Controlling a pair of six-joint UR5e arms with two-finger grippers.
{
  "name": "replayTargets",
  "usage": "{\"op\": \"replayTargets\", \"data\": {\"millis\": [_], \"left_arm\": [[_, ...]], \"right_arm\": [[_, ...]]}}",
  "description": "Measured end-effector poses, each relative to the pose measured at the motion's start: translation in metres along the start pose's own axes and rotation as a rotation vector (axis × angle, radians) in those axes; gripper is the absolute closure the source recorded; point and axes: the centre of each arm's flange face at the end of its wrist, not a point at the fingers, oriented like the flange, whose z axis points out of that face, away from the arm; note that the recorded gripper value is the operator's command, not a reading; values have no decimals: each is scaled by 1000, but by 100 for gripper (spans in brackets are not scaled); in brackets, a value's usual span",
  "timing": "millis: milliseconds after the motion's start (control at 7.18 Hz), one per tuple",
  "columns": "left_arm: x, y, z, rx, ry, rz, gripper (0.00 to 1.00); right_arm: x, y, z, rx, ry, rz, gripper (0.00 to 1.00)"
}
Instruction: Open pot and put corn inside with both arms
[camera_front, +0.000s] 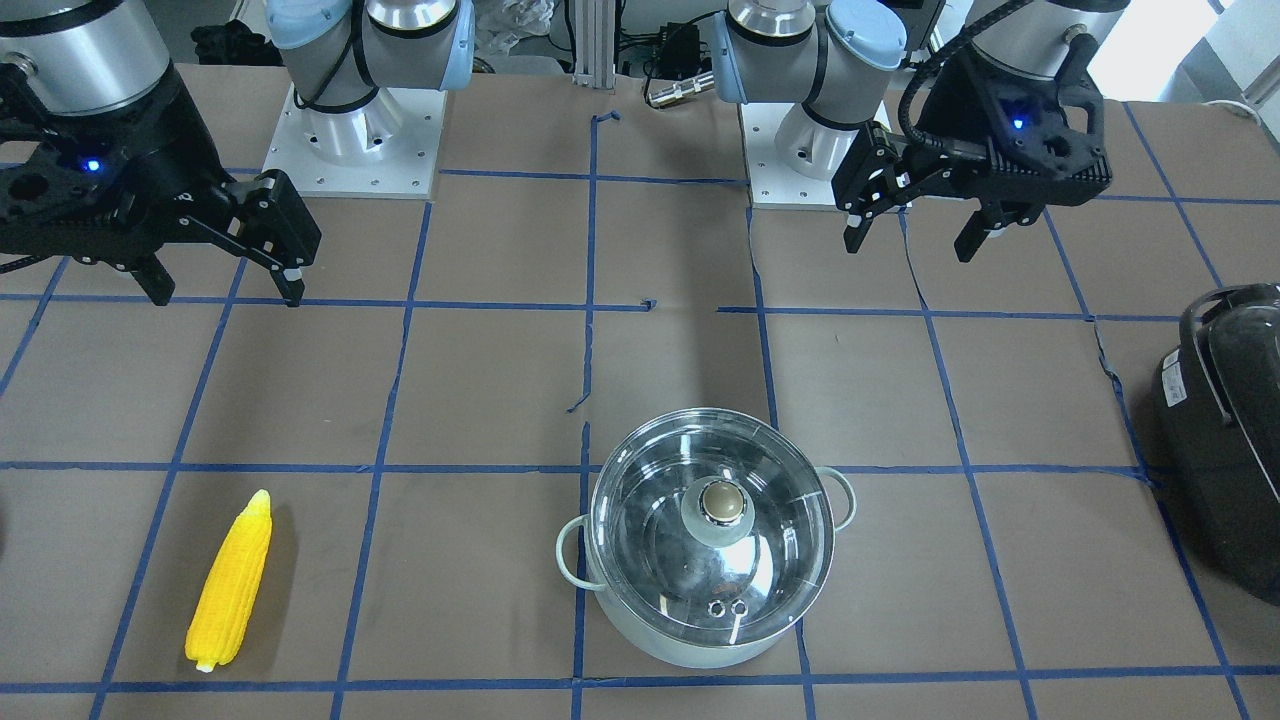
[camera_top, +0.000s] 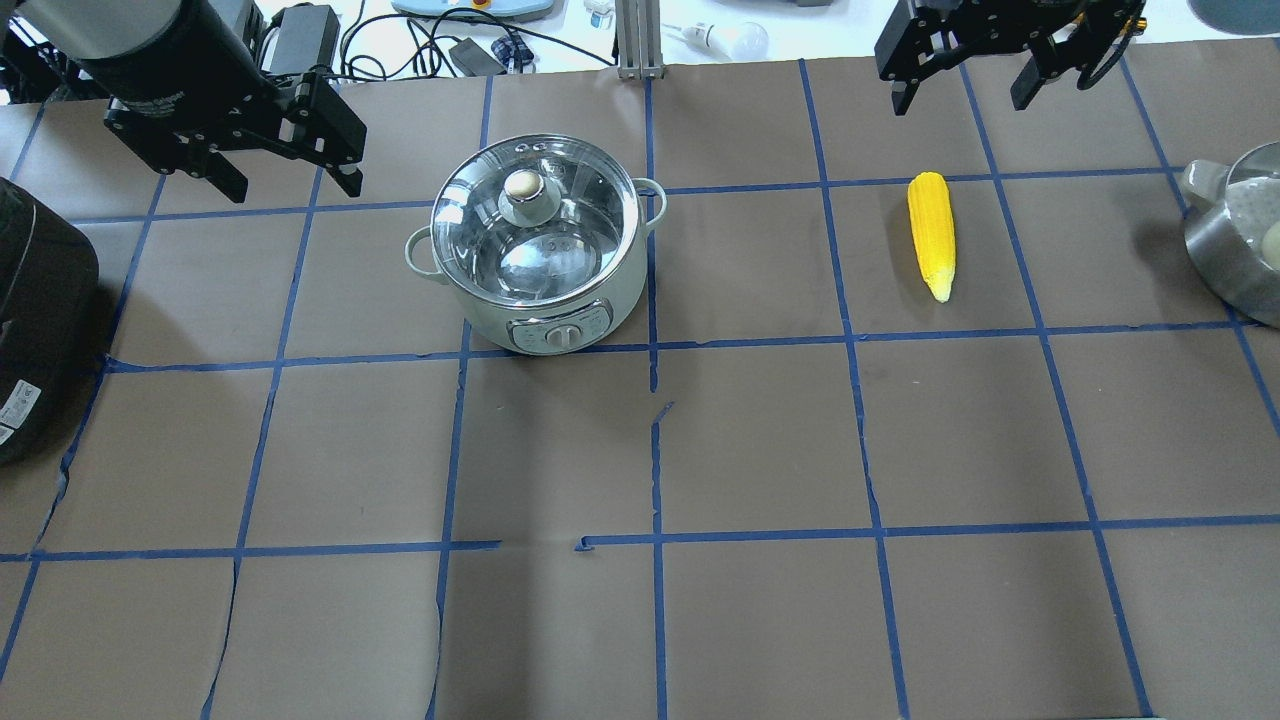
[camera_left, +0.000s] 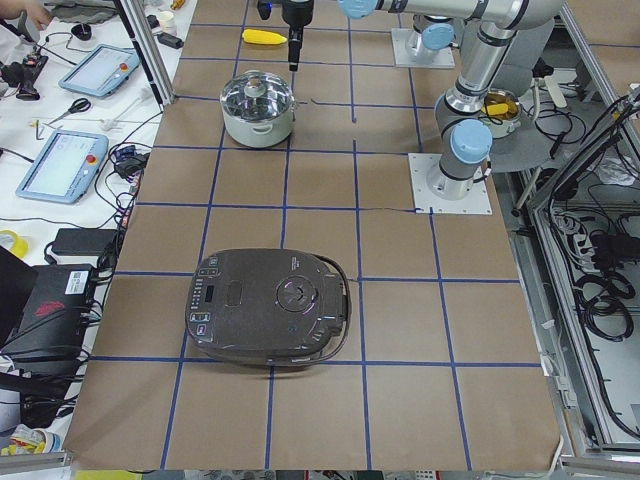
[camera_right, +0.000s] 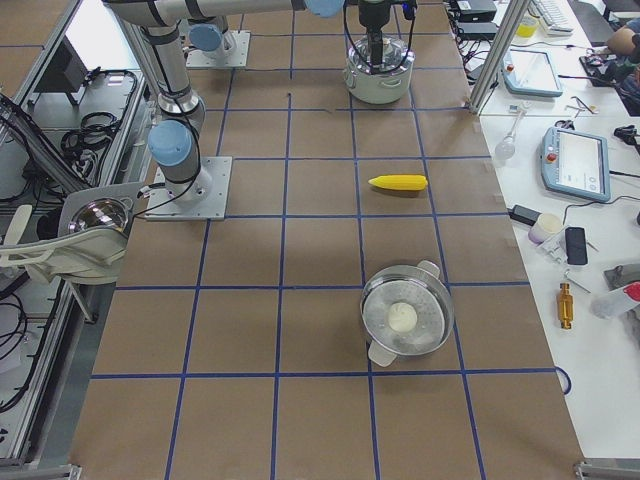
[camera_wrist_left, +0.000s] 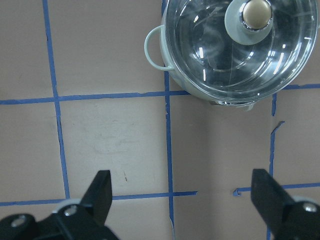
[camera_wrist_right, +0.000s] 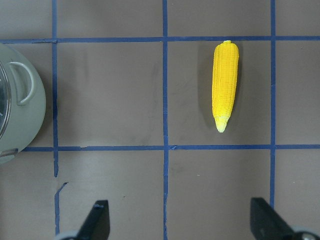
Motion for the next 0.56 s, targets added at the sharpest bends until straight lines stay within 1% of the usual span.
{"op": "replayTargets", "data": {"millis": [279,418,557], "left_arm": [[-1,-7,2,10,-2,-23,0],[5,-12,6,21,-1,-57,0],[21,-22,14,43,1,-64,0]], "right_arm": [[0,0,0,0,0,0,0],[0,0,0,1,0,0,0],[0,0,0,0,-1,0,0]]}}
